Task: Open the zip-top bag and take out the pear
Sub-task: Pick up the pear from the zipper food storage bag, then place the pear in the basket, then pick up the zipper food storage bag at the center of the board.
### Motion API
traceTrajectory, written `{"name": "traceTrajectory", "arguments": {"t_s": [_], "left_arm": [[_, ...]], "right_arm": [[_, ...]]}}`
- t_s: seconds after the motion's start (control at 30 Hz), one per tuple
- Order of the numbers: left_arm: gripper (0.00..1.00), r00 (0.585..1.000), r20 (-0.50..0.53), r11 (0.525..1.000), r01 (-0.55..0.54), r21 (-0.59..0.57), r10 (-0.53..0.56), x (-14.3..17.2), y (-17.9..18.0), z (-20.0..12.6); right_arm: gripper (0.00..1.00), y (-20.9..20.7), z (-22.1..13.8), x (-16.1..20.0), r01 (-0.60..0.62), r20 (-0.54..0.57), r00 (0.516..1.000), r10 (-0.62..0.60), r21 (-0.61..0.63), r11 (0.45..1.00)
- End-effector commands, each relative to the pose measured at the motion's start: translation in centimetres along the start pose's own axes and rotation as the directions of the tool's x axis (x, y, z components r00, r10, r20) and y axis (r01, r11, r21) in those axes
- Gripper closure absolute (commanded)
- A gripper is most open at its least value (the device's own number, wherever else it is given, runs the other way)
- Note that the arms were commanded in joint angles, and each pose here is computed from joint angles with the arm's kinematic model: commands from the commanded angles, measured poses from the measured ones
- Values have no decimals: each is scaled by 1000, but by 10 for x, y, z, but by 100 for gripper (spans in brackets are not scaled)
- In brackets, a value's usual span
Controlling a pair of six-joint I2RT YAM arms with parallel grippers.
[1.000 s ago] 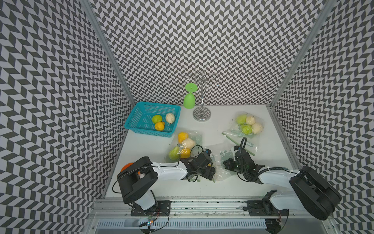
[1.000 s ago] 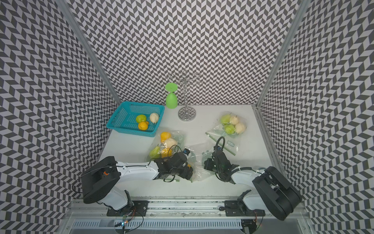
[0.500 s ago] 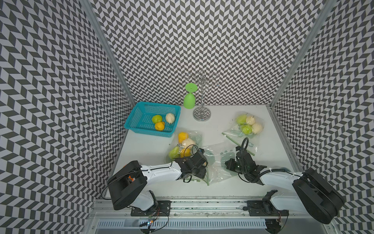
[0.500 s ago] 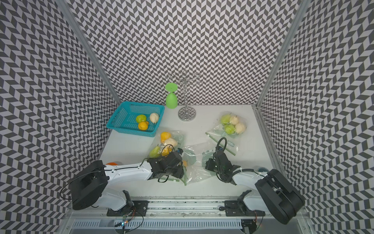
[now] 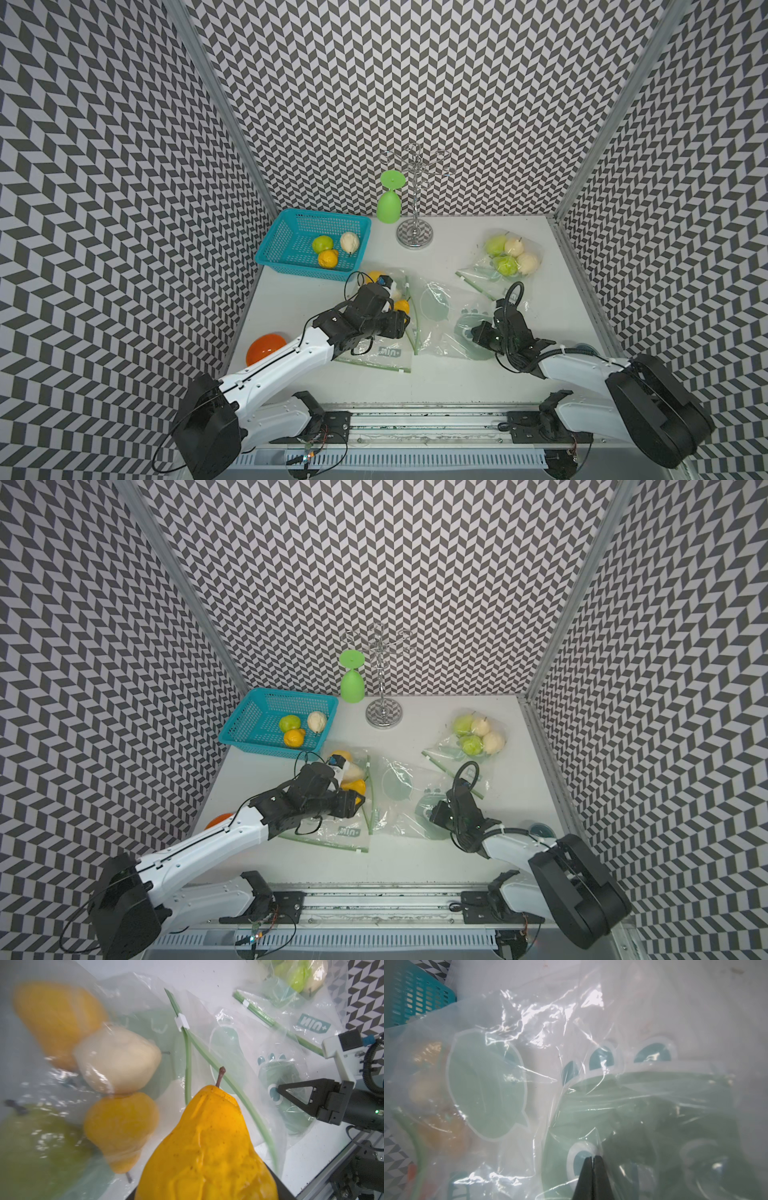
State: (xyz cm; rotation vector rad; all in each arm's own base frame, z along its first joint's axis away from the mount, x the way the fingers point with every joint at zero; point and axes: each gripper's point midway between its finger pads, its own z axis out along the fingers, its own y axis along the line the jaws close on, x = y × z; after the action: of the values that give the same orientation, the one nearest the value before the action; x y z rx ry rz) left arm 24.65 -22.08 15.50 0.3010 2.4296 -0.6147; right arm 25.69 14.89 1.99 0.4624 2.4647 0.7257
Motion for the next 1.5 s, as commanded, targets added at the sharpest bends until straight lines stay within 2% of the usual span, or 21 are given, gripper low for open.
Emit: {"name": "traceTrajectory", "arguments": {"t_s": [0.0,0.17,0.33,0.47,0.6,0.67,0.73,0.77,0.83,0.87,0.93,1.07,1.13,1.2,1.3,1.37,1.47], "left_arm": [[45,999,54,999,2,-50,1,-27,20,-22],[45,992,127,995,3,-101,10,-82,49,-45],[45,965,260,984,85,-156,-42,-154,107,-64],[46,958,273,955,162,-250,-91,-189,173,-46],[45,954,269,932,212,-294,-132,-210,223,-17],[38,958,245,940,216,-265,-151,-215,235,3],[19,961,222,940,220,-261,-164,-218,249,24],[14,962,202,940,232,-252,-183,-216,255,33],[11,961,177,940,252,-231,-213,-216,262,42],[10,959,185,939,253,-234,-213,-218,261,39],[2,954,231,945,242,-221,-191,-225,246,19],[0,938,310,959,218,-181,-154,-225,201,-35],[0,930,342,969,196,-147,-136,-211,169,-59],[2,925,356,984,166,-62,-133,-191,135,-73],[12,939,304,987,156,42,-161,-144,99,-71],[23,948,261,982,163,91,-182,-110,83,-65],[46,949,213,972,214,99,-231,-57,79,-53]], "right_arm": [[100,5,0,-15,-6,38,999,6,4,1000],[100,11,-1,-36,10,56,998,-10,-2,1000],[100,30,-12,-54,50,104,994,-43,-64,997],[98,48,-29,-61,108,129,987,-93,-120,987],[91,64,-45,-63,174,133,979,-154,-160,972],[84,73,-50,-59,197,114,978,-177,-200,960],[73,89,-55,-48,231,64,973,-222,-287,930],[67,98,-58,-40,240,35,969,-243,-339,910],[54,119,-66,-18,263,-17,953,-301,-444,857],[50,129,-71,-8,276,-31,943,-331,-479,833],[42,158,-84,21,316,-49,911,-409,-553,771],[39,195,-104,76,286,-116,873,-473,-663,691],[37,212,-111,101,269,-134,858,-496,-705,657],[36,224,-110,124,262,-168,837,-521,-714,650],[36,226,-96,153,258,-234,804,-546,-690,676],[36,226,-88,169,228,-272,796,-540,-693,684],[37,218,-69,186,200,-331,789,-517,-657,726]]}}
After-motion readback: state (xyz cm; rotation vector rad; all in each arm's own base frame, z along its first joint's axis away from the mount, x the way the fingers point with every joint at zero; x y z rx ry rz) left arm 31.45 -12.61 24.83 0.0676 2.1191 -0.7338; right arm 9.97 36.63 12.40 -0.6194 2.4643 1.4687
